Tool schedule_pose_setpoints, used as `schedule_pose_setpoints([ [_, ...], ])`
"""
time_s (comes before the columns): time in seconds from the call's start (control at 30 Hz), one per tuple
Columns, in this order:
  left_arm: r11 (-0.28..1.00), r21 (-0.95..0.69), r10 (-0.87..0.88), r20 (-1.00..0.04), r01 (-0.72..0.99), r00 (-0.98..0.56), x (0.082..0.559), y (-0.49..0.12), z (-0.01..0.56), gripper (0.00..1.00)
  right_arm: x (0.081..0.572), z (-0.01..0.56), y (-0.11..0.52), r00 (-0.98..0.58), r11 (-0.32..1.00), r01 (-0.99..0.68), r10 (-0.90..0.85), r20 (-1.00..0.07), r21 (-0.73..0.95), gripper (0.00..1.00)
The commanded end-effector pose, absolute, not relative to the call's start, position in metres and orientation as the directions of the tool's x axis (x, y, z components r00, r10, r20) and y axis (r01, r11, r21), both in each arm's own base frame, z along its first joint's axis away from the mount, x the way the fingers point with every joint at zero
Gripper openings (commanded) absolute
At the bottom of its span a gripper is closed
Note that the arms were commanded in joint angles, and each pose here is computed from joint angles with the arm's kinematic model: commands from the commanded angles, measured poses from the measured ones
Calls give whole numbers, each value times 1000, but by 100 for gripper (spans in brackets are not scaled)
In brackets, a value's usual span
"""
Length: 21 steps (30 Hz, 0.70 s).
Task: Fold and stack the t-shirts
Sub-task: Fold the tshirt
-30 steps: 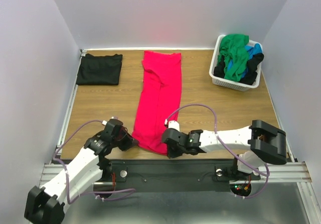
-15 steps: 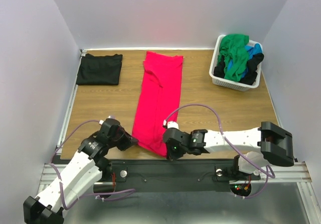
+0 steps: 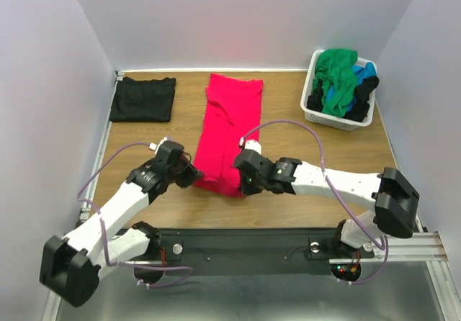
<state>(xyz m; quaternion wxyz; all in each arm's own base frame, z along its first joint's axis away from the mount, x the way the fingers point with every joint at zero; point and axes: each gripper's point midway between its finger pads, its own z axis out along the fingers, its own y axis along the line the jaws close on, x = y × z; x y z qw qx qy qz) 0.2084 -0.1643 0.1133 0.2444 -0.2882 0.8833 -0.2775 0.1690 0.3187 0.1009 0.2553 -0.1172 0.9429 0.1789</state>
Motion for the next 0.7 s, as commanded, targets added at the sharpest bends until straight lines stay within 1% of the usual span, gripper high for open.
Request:
schedule_pose_setpoints([
  [0.0, 697, -671, -623, -394, -252, -675, 258, -181, 153, 0, 218, 128, 313, -780, 929, -295, -99, -618, 223, 0],
  [0.03, 702, -662, -637, -420, -262, -647, 269, -179, 156, 0, 226, 130, 311, -774, 934, -287, -94, -627, 214, 0],
  [0.07, 698, -674, -640, -437, -241, -632, 280, -183, 171, 0, 233, 131, 309, -768, 938, -280, -91, -634, 205, 0],
  [0.1, 721, -649, -623, -454, -243, -638, 288, -184, 166, 0, 249, 134, 305, -758, 947, -258, -77, -647, 190, 0],
  [0.17, 733, -647, -609, -486, -211, -627, 305, -190, 181, 0, 263, 136, 301, -754, 954, -239, -66, -654, 180, 1],
  [0.27, 757, -621, -588, -512, -203, -627, 326, -197, 181, 0, 289, 135, 290, -738, 971, -197, -55, -672, 137, 0],
  [0.3, 765, -608, -580, -509, -212, -636, 332, -199, 172, 0, 295, 128, 286, -741, 977, -184, -65, -669, 110, 0],
  [0.37, 768, -612, -574, -526, -190, -627, 344, -205, 178, 0, 311, 128, 281, -739, 982, -153, -42, -673, 106, 1],
  [0.4, 777, -595, -566, -521, -203, -639, 350, -206, 168, 0, 319, 124, 276, -741, 986, -136, -39, -671, 93, 0],
  [0.47, 789, -579, -555, -529, -205, -642, 363, -209, 166, 0, 334, 126, 271, -732, 990, -112, -22, -681, 88, 0],
  [0.67, 809, -555, -530, -544, -195, -651, 391, -216, 164, 0, 364, 121, 271, -724, 990, -105, -11, -689, 94, 0],
])
